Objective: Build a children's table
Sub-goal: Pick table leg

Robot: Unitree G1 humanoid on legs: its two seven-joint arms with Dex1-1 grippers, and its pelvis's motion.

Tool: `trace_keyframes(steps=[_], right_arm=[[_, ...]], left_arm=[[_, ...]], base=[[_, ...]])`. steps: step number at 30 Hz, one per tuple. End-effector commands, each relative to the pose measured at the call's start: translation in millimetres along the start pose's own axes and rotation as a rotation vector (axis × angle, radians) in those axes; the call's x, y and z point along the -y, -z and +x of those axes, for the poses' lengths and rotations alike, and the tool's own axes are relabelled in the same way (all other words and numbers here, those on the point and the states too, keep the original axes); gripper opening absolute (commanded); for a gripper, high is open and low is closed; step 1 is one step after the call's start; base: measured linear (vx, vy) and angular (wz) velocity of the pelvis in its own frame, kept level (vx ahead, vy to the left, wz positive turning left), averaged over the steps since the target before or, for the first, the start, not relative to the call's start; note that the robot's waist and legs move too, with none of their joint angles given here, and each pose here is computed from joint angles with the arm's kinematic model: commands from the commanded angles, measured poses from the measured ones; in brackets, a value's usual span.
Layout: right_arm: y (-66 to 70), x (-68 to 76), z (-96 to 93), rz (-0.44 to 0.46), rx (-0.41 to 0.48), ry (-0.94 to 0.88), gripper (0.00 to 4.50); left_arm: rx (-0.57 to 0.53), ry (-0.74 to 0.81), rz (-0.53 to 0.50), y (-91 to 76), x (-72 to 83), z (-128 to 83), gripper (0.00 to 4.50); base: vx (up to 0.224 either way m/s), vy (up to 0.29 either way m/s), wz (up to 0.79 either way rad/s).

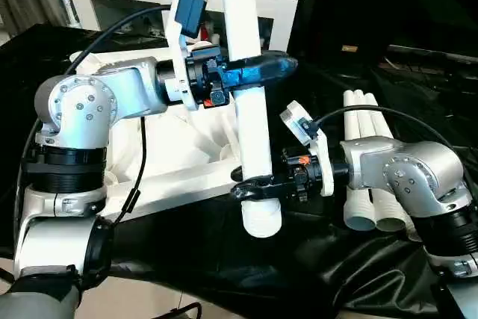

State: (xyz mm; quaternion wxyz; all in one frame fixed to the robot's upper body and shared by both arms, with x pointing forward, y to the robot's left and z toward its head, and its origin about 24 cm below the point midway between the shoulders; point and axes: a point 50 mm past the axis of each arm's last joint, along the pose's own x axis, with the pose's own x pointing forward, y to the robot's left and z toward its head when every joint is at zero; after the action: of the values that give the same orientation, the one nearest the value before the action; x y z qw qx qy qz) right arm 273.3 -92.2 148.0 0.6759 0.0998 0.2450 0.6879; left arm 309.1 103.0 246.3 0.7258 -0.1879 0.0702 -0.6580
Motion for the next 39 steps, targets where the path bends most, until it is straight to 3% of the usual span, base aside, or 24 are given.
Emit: trace_keyframes(steps=[1,2,5,13,14,16,21,25,30,32,34,36,38,39], right_arm=[[-6.6,1.1,-4.8,-0.019,0.024,0.027,2.01],[-6.8,1.1,-4.7,-0.021,0.029,0.028,1.99],[-8.0,0.7,-5.1,-0.024,0.064,0.030,1.98],[-11.1,-0.9,-6.1,-0.035,0.130,0.022,1.91],[-14.3,-1.6,-7.0,-0.039,0.172,0.017,1.91],[-15.3,-1.7,-7.3,-0.040,0.185,0.015,1.91],[-20.2,-2.1,-7.7,-0.041,0.268,0.011,1.90],[-23.3,-1.0,-7.7,-0.038,0.336,0.026,1.89],[-29.7,2.1,-13.4,-0.026,0.472,0.071,1.88],[-30.7,2.8,-14.8,-0.028,0.497,0.084,1.88],[-32.8,8.9,-18.3,-0.049,0.547,0.183,1.88],[-31.4,21.6,-19.5,-0.115,0.522,0.372,1.88],[-30.8,29.2,-20.4,-0.133,0.512,0.474,1.88],[-28.7,37.3,-21.9,-0.139,0.501,0.567,1.88]], left_arm=[[-0.012,0.040,0.032,-2.2,6.9,4.1,1.73],[-0.010,0.042,0.036,-2.5,7.0,4.2,1.73],[0.075,0.048,-0.018,-9.9,4.3,4.8,2.42],[0.255,0.130,-0.053,-23.1,4.8,-0.5,3.00],[0.374,0.155,-0.058,-28.6,4.8,-0.4,3.23],[0.418,0.161,-0.068,-30.3,4.2,-0.5,3.29],[0.704,0.210,-0.134,-37.9,-0.3,-4.7,3.30],[0.859,0.179,-0.174,-41.3,-6.4,-7.7,3.30],[1.052,0.195,-0.221,-38.7,-6.3,-31.9,3.30],[1.059,0.171,-0.211,-37.1,-6.0,-37.3,3.30],[0.968,0.002,-0.134,-30.0,-9.5,-44.0,3.30],[0.712,-0.367,0.069,-17.5,-23.3,-44.1,3.30],[0.563,-0.528,0.184,-9.4,-31.0,-43.9,3.30],[0.406,-0.679,0.311,-0.9,-39.2,-44.5,3.30]], base=[[0.000,0.000,0.00],[0.000,0.000,0.00],[0.000,0.000,0.00],[0.000,0.000,0.00],[0.000,0.000,0.00],[0.000,0.000,0.00],[0.000,0.000,0.00],[0.000,0.000,0.00],[0.000,0.000,0.00],[0.000,0.000,0.00],[0.000,0.000,0.00],[0.000,0.000,0.00],[0.000,0.000,0.00],[0.000,0.000,0.00]])
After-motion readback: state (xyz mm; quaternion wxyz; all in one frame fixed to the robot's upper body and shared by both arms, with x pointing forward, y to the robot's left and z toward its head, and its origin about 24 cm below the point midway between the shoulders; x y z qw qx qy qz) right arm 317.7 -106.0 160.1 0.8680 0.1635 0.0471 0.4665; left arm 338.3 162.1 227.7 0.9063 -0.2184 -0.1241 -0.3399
